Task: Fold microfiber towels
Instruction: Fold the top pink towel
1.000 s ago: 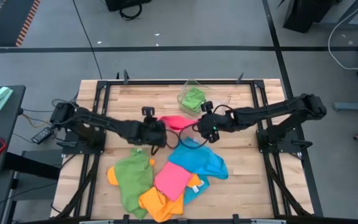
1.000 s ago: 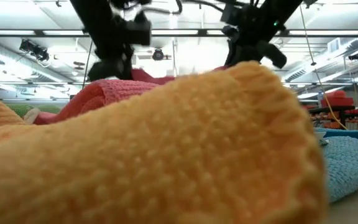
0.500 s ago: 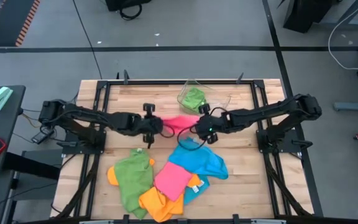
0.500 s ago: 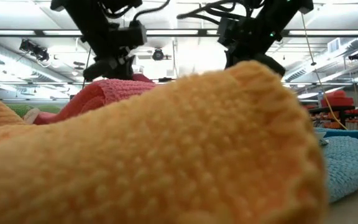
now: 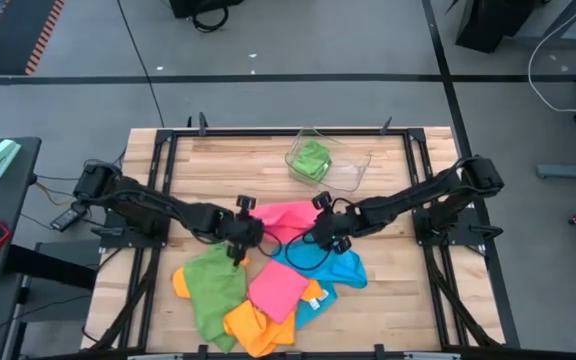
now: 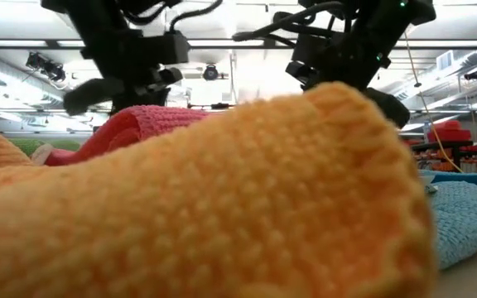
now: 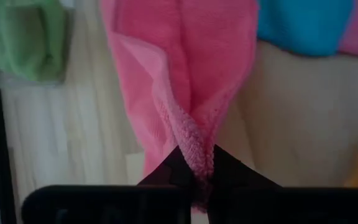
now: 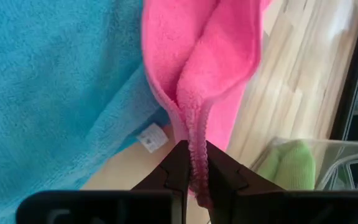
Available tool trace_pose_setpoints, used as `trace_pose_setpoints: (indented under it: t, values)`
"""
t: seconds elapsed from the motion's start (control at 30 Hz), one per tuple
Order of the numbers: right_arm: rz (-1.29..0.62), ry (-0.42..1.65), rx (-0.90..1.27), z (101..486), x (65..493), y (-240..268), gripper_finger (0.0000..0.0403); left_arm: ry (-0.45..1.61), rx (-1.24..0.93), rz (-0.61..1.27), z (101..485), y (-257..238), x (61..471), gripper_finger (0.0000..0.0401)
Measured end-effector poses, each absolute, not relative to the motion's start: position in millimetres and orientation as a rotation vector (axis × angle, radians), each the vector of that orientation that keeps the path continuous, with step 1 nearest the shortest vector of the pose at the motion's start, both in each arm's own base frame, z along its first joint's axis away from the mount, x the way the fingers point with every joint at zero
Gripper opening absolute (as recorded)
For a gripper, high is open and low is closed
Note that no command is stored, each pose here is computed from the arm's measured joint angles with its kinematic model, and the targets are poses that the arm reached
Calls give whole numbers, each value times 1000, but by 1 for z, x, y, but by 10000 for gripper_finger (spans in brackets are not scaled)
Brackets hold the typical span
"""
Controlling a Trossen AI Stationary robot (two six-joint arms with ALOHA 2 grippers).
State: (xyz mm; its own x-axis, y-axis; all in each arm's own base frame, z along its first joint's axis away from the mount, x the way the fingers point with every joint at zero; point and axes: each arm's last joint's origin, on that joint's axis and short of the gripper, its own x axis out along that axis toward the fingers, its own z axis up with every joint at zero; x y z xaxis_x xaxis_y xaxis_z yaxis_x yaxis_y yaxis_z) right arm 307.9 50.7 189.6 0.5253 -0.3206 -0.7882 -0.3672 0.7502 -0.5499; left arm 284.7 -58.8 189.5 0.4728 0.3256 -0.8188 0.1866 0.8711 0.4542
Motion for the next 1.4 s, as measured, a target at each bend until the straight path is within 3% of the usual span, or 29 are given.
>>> trace_pose_setpoints:
  t: [0.73, 1.13, 1.4]
  values:
    - [8, 1086, -584, 187, 302, 55, 48, 1198, 411, 104, 163, -103, 269, 14]
    - [40, 1137, -501, 185, 296, 59, 166, 1177, 367, 119, 163, -109, 269, 27]
    - [26, 1180, -461, 200, 278, 63, 181, 1197, 309, 28, 162, -115, 268, 21]
